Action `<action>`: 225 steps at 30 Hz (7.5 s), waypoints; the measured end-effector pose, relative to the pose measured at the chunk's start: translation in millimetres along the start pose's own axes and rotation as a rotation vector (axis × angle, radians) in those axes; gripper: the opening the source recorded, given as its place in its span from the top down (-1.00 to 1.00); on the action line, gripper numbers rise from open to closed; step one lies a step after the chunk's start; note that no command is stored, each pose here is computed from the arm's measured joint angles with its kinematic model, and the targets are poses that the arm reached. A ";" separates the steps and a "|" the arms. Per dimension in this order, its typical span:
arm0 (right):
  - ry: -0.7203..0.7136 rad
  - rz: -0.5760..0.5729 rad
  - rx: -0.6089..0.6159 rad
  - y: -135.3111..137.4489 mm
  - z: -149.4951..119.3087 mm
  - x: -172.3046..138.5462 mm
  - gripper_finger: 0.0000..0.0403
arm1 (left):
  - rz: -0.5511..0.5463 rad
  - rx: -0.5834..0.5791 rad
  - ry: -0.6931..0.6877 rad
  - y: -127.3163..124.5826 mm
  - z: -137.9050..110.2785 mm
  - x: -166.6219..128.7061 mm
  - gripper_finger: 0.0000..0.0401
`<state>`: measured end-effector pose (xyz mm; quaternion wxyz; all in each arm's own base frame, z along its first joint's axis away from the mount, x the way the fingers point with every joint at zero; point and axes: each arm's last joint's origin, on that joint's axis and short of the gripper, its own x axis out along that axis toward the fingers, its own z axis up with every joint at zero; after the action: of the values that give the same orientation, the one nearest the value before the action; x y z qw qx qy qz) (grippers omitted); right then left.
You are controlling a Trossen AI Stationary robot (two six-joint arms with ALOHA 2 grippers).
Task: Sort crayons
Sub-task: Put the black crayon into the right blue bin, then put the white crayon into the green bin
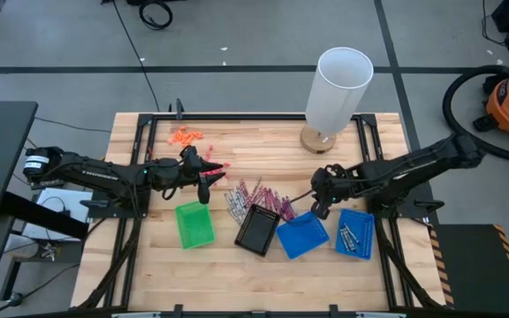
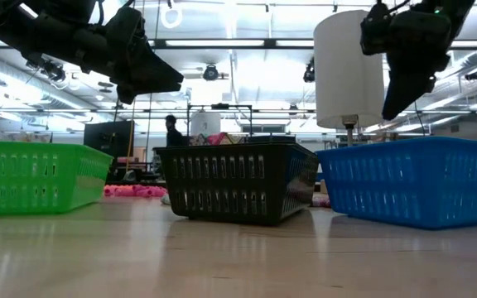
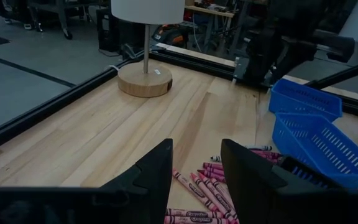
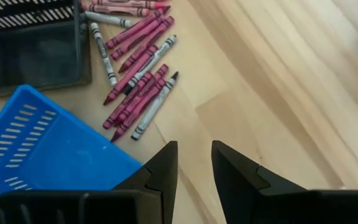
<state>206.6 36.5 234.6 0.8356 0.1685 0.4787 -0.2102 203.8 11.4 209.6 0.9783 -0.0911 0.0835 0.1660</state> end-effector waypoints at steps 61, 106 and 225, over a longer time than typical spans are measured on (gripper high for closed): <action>0.384 -0.048 -0.084 8.1 52.6 138.1 0.50 | 0.009 0.004 0.044 0.7 -4.3 -0.1 0.26; 0.348 -0.018 -0.098 -17.2 58.9 90.8 0.87 | 0.010 0.010 0.050 0.9 -5.0 -0.2 0.26; -0.018 -0.101 0.139 -6.6 -27.4 -14.7 0.56 | -0.149 0.099 0.141 -8.3 -7.4 -1.4 0.26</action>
<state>176.6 46.9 233.6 0.8144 0.1999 0.4633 -0.2866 204.3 1.8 204.0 0.9830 -0.0601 0.1530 0.0815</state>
